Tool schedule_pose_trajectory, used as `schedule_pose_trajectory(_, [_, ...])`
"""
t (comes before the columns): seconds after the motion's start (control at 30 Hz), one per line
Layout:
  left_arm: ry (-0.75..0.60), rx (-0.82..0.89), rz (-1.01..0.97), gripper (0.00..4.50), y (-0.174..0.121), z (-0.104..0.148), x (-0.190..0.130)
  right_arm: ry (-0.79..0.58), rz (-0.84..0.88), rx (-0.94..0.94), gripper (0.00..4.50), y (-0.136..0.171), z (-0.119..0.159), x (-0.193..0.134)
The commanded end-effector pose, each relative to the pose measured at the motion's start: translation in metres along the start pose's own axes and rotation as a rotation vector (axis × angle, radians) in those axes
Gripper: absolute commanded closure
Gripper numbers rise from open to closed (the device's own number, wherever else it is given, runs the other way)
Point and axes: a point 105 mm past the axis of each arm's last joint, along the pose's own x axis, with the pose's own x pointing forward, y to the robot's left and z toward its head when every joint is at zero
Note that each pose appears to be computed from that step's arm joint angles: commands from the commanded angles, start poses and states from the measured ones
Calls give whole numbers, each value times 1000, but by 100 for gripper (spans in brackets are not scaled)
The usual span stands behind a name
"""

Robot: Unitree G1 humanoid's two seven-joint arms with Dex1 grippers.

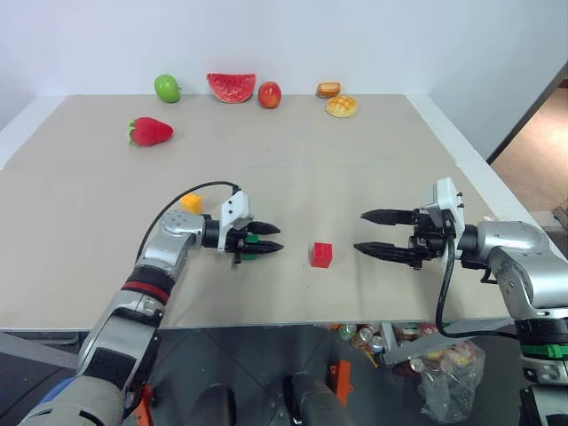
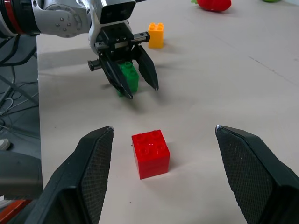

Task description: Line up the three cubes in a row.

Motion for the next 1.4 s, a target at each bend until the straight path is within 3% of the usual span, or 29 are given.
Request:
schedule_pose_trajectory(0.03, [-36, 25, 21, 247, 6, 10, -4, -35, -14, -44, 90, 4, 15, -5])
schedule_pose_trajectory(0.27, [-46, -26, 123, 247, 21, 17, -43, -35, -31, -32, 90, 1, 14, -6])
schedule_pose_trajectory(0.5, [-31, -39, 168, 247, 16, 15, -68, -42, -5, -30, 90, -2, 15, 2])
schedule_pose_trajectory(0.9, [-46, -15, 132, 247, 3, 24, -48, -49, 33, -37, 90, -3, 16, 13])
schedule_pose_trajectory(1.4, [78, 20, 111, 247, 18, 1, -43, -53, -6, -36, 90, -1, 17, 6])
